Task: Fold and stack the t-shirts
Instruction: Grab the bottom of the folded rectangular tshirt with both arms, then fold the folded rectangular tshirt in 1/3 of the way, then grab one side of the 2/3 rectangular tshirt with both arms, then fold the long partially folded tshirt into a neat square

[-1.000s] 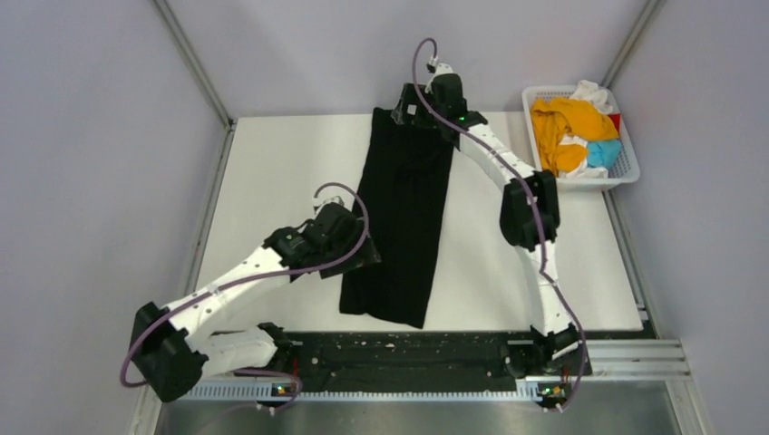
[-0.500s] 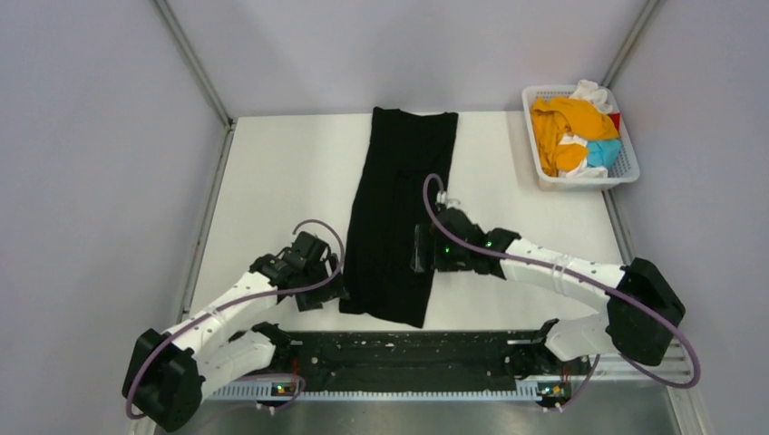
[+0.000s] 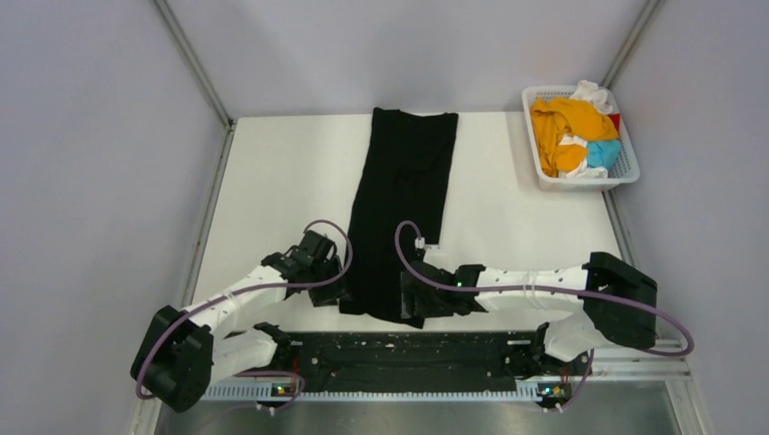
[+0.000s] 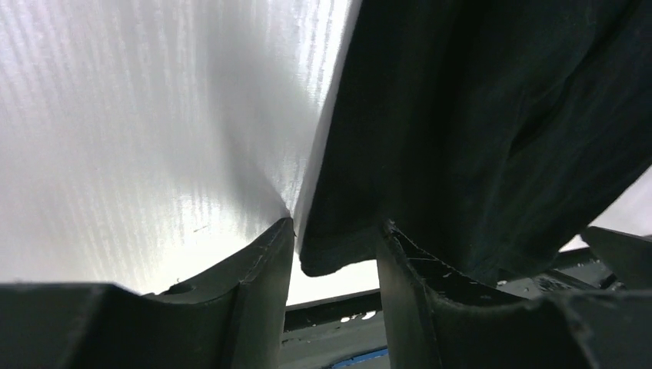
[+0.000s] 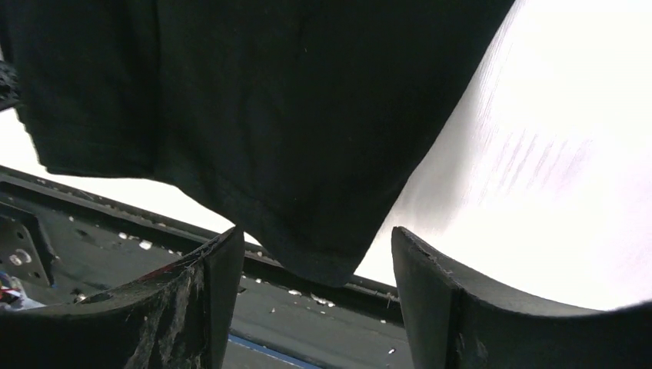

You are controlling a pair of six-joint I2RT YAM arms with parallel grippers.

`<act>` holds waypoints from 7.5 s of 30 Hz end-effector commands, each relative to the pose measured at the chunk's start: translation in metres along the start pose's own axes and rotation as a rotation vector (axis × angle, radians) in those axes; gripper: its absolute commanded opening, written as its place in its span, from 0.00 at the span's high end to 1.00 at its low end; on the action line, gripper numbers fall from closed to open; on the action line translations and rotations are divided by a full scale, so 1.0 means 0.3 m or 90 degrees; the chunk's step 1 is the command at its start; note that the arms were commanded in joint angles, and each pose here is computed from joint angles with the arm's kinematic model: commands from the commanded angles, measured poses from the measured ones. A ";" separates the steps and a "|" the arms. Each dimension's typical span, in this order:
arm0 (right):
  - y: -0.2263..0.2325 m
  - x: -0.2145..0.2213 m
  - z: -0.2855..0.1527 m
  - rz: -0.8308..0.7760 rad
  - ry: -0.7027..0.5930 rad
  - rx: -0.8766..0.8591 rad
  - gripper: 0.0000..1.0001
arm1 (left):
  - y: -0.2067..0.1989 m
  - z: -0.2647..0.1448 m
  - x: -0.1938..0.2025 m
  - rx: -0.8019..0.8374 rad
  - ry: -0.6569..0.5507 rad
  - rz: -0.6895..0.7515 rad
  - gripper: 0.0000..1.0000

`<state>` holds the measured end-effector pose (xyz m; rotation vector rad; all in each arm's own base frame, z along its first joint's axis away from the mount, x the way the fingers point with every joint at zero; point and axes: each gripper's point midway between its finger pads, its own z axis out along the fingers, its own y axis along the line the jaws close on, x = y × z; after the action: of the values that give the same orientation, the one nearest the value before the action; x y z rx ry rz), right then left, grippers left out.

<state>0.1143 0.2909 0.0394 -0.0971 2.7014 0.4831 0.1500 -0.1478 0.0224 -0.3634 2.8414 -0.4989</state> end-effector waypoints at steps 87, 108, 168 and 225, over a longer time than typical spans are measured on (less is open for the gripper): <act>-0.197 -1.018 0.077 0.027 -0.220 -0.115 1.00 | -0.486 0.041 -1.060 0.113 -0.175 0.086 1.00; -0.347 -1.227 0.043 0.010 -0.319 0.025 0.21 | -0.543 0.002 -1.208 0.164 -0.205 0.085 0.01; -0.148 -0.594 0.072 -0.444 -0.115 -0.072 0.12 | -0.101 0.205 -0.639 -0.016 -0.024 -0.078 0.83; 0.302 -0.373 -0.289 -0.510 0.047 -0.591 1.00 | -0.165 -0.305 -0.607 0.023 -0.182 -0.058 1.00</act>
<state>0.1893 0.3345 0.1250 -1.4095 2.1449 1.0563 0.3033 -0.1242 0.1177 -0.5243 2.6528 -0.5061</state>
